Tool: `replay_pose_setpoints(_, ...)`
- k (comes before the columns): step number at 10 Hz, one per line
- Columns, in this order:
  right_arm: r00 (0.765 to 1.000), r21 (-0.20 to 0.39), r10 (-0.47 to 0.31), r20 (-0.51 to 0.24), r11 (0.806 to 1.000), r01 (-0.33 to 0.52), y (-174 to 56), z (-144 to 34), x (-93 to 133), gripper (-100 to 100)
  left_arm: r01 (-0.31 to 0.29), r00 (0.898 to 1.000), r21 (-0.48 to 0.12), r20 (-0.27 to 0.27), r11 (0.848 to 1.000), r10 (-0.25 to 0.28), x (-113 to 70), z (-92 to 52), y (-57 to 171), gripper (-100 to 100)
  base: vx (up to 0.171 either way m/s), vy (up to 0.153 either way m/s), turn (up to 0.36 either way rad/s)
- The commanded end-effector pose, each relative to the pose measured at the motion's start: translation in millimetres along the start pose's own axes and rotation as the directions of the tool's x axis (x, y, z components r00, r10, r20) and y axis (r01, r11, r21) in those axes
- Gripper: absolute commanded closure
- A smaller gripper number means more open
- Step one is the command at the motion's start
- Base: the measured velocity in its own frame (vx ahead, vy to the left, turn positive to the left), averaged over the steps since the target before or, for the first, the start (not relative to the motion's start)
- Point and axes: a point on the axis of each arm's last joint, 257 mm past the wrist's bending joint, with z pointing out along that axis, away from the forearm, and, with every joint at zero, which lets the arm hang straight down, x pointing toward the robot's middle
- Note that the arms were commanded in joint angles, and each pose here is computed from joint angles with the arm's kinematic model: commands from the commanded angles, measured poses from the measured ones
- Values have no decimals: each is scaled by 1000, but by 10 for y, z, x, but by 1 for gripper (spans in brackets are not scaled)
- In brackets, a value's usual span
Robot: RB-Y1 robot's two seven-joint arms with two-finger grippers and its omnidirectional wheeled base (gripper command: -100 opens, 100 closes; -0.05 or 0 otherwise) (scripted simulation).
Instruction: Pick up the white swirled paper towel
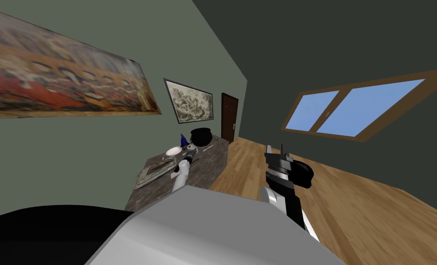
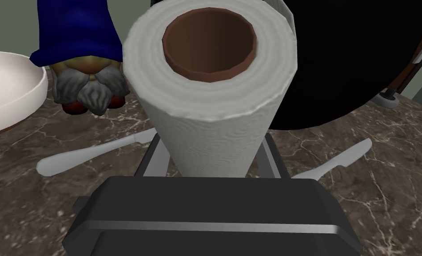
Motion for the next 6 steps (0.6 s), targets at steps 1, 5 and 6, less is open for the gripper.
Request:
replay_pose_setpoints(1, 1000, 0, 0, 0, 1000, 0, 0, 0, 0, 0, -2, 1000, -35, -15, 999, 2, 67, -52, 19, 100, 40, -54, 25)
replay_pose_setpoints(5, 1000, 0, 0, 0, 1000, 0, 0, 0, 0, 0, -61, 996, -23, -63, 998, 59, 239, -436, -492, 100, 85, -81, 9)
replay_pose_setpoints(6, 1000, 0, 0, 0, 1000, 0, 0, 0, 0, 0, -84, 994, -35, -75, 996, 81, 300, -512, -507, 100, 93, -82, 17)
